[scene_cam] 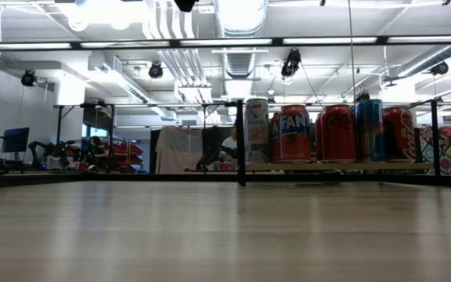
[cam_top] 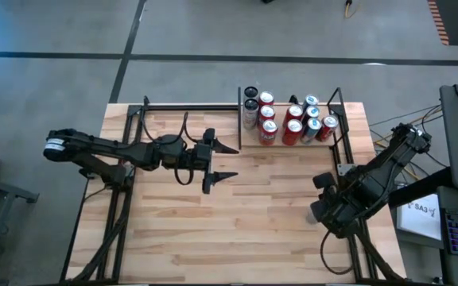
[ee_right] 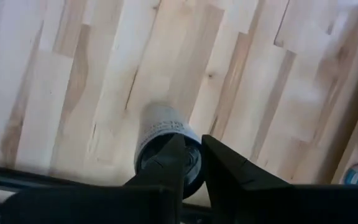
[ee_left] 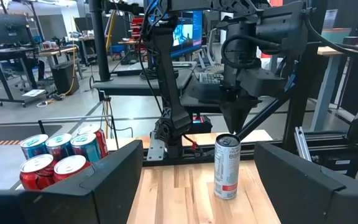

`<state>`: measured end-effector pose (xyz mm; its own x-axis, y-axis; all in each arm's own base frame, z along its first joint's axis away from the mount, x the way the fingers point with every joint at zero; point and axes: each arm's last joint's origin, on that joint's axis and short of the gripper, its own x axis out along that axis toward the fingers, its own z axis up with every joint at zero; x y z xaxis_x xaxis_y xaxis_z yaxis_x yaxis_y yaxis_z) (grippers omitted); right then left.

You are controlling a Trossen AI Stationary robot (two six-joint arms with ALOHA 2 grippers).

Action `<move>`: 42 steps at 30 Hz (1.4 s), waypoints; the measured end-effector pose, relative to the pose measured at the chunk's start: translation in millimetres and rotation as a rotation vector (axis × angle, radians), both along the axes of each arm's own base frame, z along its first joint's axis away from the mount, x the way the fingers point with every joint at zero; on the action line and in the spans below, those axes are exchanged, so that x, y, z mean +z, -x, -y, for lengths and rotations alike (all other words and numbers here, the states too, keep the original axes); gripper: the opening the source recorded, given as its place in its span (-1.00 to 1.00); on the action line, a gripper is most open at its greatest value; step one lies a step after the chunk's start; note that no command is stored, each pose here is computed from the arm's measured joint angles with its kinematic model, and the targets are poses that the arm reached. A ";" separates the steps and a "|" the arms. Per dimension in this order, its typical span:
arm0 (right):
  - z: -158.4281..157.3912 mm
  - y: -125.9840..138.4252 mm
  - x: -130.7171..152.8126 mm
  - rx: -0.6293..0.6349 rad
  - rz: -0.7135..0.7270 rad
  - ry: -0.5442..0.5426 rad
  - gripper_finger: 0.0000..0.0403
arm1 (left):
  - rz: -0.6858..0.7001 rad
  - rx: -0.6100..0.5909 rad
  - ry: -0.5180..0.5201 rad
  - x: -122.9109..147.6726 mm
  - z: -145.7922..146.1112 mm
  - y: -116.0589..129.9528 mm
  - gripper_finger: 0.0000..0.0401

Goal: Place canned beverage on shelf
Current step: Put the white soda can on the shelf aligned with the other white soda cans

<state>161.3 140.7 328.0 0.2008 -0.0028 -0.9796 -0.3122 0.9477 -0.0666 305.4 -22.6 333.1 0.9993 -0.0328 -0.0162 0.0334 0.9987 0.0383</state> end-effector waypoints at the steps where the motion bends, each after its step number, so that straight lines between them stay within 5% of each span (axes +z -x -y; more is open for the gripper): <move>1: 0.5 -0.4 0.0 -0.008 0.001 0.001 -0.76 | 0.000 0.000 0.000 0.0 0.0 0.0 0.46; 6: 4.3 -3.9 -0.3 -0.132 0.002 -0.017 -0.54 | 0.000 0.000 0.000 0.1 0.0 0.1 0.46; 16: 5.7 -4.0 0.3 -0.373 0.036 -0.038 0.26 | 0.000 0.000 0.000 0.1 0.0 0.1 0.46; 21: 3.0 -1.7 -0.1 -0.386 -0.055 -0.113 0.54 | 0.000 0.000 0.000 0.1 0.0 0.1 0.46; 42: 3.2 -0.7 -9.7 -0.419 -0.090 -0.102 0.59 | -0.007 -0.001 0.003 -0.6 0.0 0.2 0.46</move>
<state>162.0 137.5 318.3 0.1167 0.0318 -0.9927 0.0998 0.9940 0.0436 305.2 -22.6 332.5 0.9992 -0.0335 -0.0234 0.0344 0.9988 0.0355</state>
